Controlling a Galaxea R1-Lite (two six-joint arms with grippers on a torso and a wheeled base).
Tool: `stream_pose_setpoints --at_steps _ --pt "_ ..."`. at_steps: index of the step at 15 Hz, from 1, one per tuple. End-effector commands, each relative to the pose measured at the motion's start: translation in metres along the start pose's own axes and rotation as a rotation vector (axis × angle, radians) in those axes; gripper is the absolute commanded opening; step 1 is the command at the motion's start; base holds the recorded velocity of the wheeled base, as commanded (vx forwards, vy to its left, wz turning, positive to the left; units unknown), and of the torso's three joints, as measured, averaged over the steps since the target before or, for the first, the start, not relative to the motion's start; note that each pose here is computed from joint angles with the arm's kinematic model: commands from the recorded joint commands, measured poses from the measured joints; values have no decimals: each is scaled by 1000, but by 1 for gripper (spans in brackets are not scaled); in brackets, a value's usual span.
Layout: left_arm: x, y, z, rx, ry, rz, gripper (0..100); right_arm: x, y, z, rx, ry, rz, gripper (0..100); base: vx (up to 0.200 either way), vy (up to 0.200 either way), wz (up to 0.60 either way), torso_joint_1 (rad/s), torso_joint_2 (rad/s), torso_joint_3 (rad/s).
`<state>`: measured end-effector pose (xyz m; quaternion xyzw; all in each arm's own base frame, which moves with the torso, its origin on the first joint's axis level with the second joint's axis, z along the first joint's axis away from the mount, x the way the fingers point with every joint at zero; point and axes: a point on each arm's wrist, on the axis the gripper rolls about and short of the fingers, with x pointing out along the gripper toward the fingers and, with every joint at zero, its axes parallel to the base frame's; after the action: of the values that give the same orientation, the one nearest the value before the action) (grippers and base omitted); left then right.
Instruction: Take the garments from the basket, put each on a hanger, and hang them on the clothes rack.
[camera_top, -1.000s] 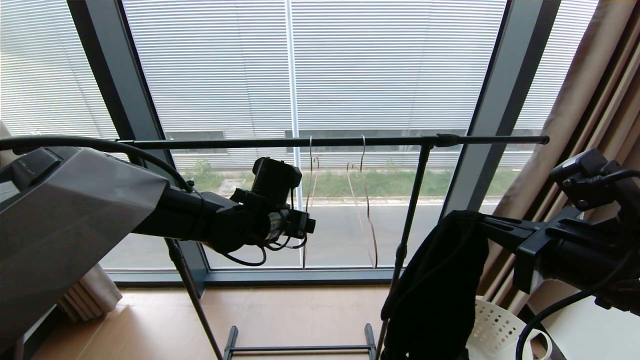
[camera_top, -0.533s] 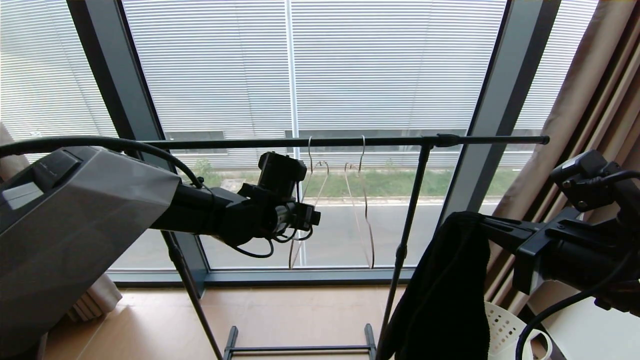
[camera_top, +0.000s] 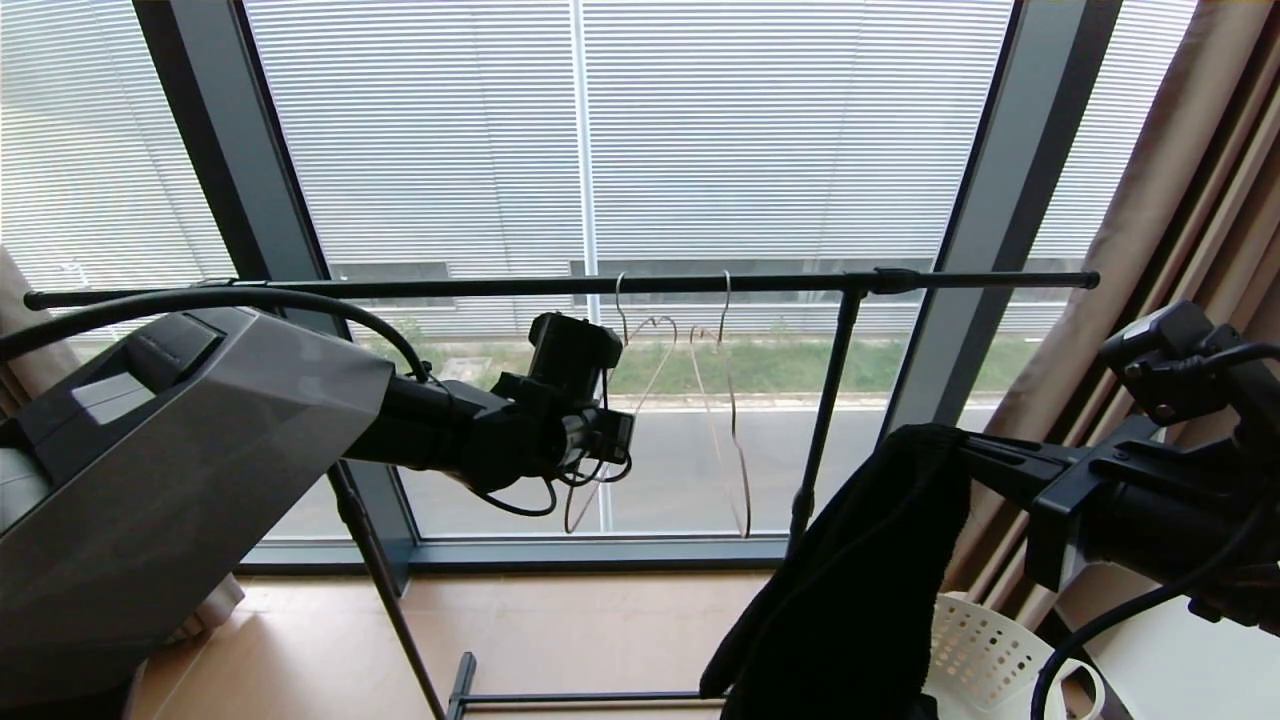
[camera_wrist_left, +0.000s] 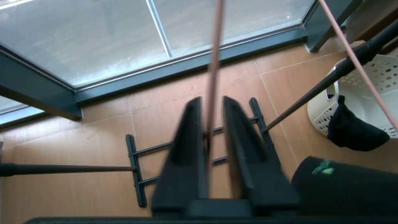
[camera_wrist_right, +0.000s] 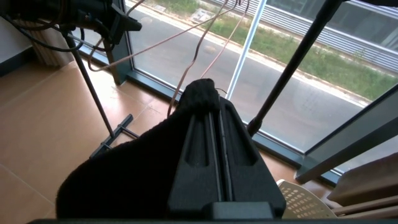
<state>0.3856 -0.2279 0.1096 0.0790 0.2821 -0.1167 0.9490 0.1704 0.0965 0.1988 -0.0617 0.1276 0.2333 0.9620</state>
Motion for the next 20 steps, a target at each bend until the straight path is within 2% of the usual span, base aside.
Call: stream_pose_setpoints --at_steps 1,4,7,10,14,15,18,19,20 --pt "0 1 2 -8 -6 1 0 0 0 0 -1 -1 0 0 0 0 0 0 0 0" --pt "-5 3 7 -15 -23 3 0 0 0 0 -1 -1 0 0 0 0 0 0 0 0" --pt "-21 6 18 -38 -58 -8 0 0 0 0 -1 -2 0 0 0 0 0 0 0 0" --pt "-37 9 20 -39 -66 -18 0 0 0 0 -1 -1 0 0 0 0 0 0 0 0" --pt "-51 13 11 -34 -42 -20 0 0 0 0 -1 1 0 0 0 0 0 0 0 0" --pt "-67 16 8 -61 -46 -46 0 0 0 -1 -1 4 0 0 0 0 0 0 0 0" --pt "-95 20 1 -75 -88 -67 0 0 0 -2 -1 7 0 0 0 0 0 0 0 0" --pt "-117 26 -7 -78 -109 -98 0 0 0 -2 -1 7 0 0 0 0 0 0 0 0" --pt "-127 28 -11 -79 -116 -119 0 1 0 -2 -2 8 2 0 0 0 0 0 0 0"
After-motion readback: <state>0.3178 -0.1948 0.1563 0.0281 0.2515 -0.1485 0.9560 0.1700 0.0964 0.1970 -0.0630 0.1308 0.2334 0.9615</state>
